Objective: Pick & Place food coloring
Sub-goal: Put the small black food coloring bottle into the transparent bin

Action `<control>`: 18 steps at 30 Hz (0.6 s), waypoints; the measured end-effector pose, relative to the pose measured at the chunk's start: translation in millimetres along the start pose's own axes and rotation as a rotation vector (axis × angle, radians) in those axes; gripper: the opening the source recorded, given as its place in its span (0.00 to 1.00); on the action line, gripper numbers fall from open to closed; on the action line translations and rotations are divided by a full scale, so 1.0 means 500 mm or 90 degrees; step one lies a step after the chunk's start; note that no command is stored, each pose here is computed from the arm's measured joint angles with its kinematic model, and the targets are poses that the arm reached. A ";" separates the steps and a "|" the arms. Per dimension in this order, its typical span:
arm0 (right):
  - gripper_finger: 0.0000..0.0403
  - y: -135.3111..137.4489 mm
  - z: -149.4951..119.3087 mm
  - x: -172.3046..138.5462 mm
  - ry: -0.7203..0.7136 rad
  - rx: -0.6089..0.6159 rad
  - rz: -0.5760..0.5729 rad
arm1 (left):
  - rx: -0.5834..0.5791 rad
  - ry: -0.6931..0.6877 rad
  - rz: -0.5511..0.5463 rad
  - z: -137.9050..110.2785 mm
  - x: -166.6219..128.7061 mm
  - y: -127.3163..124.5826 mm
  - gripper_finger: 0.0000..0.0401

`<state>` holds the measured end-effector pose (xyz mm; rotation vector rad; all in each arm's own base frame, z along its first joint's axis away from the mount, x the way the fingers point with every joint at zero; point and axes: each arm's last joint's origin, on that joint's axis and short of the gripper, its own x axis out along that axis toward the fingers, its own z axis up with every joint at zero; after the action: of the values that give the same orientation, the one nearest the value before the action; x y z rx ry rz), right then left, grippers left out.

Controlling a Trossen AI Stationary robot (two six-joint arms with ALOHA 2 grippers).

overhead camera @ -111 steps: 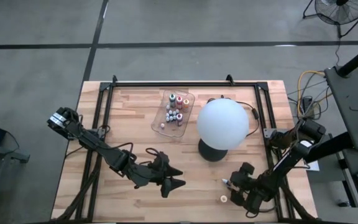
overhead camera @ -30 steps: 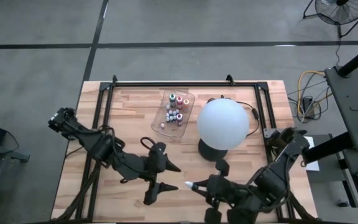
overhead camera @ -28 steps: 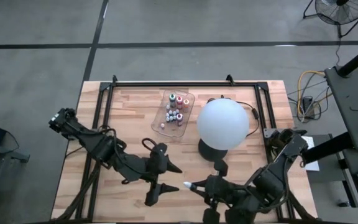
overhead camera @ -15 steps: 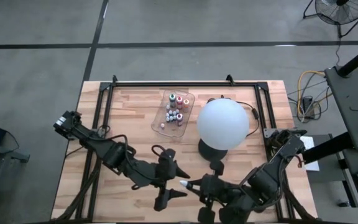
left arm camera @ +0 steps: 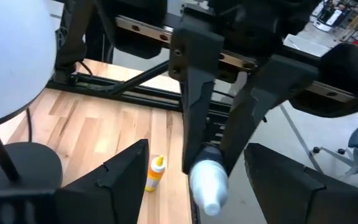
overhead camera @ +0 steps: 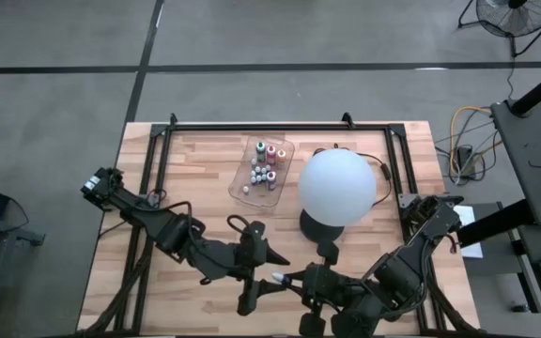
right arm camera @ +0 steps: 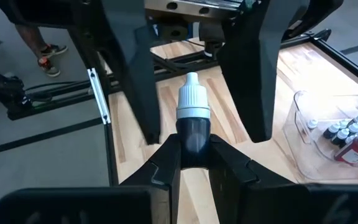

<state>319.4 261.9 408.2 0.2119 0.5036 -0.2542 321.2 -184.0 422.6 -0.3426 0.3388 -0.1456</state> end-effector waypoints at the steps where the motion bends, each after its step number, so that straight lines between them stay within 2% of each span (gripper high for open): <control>1: 0.13 0.000 0.000 0.000 0.000 0.000 0.000 | -0.001 -0.001 0.002 0.000 0.000 0.000 0.58; 9: 0.13 -0.001 -0.002 0.000 0.003 -0.004 -0.003 | 0.004 0.019 0.018 -0.006 -0.002 0.004 0.44; 18: 0.13 -0.002 -0.002 0.000 0.003 -0.005 -0.004 | -0.009 0.022 0.024 -0.005 -0.007 0.006 0.40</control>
<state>318.6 261.4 407.6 0.2038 0.5095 -0.2577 317.2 -181.3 420.5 -0.3471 0.3808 -0.1124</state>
